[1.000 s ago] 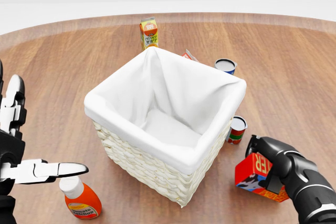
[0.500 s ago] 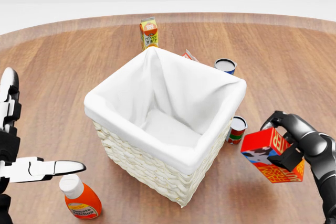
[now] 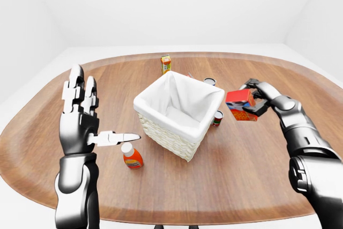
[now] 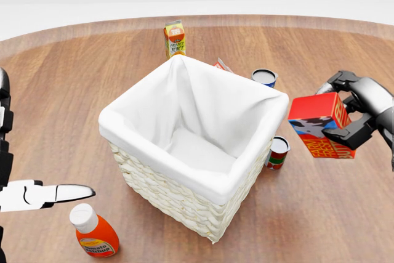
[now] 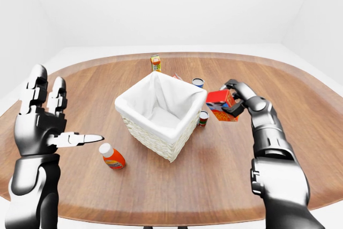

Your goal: Pick up the butter and put it in the basket.

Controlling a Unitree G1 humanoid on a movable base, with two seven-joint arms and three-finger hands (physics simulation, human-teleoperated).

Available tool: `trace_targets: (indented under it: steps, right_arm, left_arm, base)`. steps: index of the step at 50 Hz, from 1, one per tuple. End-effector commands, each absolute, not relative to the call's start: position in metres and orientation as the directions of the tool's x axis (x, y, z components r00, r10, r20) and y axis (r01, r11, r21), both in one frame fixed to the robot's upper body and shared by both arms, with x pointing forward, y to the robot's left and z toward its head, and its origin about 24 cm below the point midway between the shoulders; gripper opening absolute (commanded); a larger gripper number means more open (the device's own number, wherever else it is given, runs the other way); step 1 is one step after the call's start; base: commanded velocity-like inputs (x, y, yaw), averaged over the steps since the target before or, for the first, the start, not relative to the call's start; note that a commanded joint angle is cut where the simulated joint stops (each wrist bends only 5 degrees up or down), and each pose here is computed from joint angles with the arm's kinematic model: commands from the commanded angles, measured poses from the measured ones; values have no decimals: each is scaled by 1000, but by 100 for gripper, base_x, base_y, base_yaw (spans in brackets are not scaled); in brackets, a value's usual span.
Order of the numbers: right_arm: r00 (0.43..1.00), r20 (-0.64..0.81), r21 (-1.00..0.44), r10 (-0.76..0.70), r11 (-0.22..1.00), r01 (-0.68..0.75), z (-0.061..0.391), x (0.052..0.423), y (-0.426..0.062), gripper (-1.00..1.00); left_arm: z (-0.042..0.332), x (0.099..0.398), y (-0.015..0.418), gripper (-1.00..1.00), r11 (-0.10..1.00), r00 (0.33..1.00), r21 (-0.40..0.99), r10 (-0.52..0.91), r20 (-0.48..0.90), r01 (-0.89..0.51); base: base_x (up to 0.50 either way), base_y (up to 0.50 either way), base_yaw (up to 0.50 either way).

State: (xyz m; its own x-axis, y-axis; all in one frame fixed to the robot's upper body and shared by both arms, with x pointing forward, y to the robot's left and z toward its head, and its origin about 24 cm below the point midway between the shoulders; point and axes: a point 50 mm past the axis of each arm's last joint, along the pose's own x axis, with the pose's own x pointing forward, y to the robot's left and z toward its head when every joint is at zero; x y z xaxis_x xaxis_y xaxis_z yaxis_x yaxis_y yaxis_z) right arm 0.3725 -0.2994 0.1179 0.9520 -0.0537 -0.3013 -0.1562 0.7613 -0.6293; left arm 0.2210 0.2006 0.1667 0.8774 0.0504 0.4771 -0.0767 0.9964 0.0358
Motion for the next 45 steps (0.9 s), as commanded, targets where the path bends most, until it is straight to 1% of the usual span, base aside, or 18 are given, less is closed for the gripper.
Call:
trace_targets:
  steps: [1,8,15,17,24,31,45]
  right_arm:
    - [998,-61,-612,-23,791,-19,183,381,-300,-100]
    - [1000,16,-598,-10,801,17,196,384,-291,-100]
    - [989,135,-554,-62,823,126,219,395,-276,-100]
    - [986,156,-538,-62,831,138,224,398,-271,-100]
    - [984,177,-507,-31,854,118,227,406,-249,-100]
    - [986,164,-465,9,882,70,227,415,-225,-100]
    - [988,138,-434,76,901,-8,218,424,-183,-100]
  left_arm:
    - [169,221,200,100,996,872,40,48,488,-77]
    - [169,222,201,100,996,873,40,48,485,-76]
    - [168,222,200,100,996,876,44,45,480,-75]
    - [167,222,200,100,996,877,43,46,479,-76]
    - [167,221,200,100,996,877,44,46,477,-76]
    - [167,222,200,100,996,878,45,47,476,-78]
    - [166,223,200,100,996,879,46,47,474,-78]
  base:
    - [0,0,0]
    - [0,0,0]
    - [0,0,0]
    - [0,0,0]
    - [0,0,0]
    - [0,0,0]
    - [0,0,0]
